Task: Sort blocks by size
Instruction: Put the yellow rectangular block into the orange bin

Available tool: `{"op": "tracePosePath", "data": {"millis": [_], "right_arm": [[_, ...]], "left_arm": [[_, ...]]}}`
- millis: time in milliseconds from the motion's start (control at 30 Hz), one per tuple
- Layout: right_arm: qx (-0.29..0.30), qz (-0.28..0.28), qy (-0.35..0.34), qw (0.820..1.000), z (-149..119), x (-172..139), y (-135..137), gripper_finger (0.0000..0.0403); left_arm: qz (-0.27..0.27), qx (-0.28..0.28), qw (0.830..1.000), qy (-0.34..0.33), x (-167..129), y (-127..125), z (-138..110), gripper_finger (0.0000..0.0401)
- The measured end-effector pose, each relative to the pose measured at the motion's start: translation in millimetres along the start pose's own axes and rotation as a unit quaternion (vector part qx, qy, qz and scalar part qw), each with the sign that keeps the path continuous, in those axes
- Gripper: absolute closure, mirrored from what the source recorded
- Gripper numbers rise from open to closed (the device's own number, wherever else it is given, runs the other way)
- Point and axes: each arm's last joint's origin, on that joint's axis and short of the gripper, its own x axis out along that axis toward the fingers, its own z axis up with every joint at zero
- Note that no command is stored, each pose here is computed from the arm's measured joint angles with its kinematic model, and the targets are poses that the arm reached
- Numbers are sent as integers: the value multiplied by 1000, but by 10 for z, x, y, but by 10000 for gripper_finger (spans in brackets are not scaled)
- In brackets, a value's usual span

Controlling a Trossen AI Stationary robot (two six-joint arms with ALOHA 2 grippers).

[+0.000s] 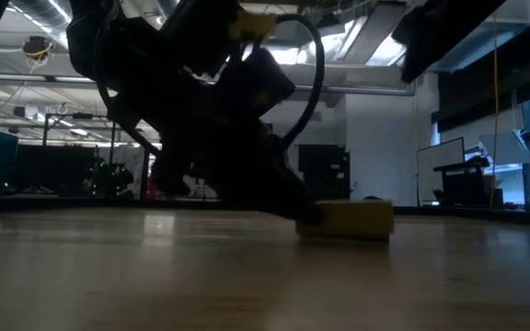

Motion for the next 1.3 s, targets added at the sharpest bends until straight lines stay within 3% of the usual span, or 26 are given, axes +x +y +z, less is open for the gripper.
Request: {"op": "tracePosePath", "data": {"millis": [333, 567, 900, 1300], "right_arm": [[-11, 41, 2, 999, -169, -91, 411, 171], [55, 14, -14, 998, -261, -90, 602, 171], [109, -4, -68, 992, -296, -128, 753, 171], [111, -4, -67, 992, -302, -129, 755, 171]], "left_arm": [[-32, -97, 991, -83, 24, 26, 343, 359], [-28, -82, 988, -125, 36, 69, 639, 360], [-14, -85, 984, -158, 30, 102, 877, 361], [-15, -51, 981, -184, 9, 27, 1067, 359]]}}
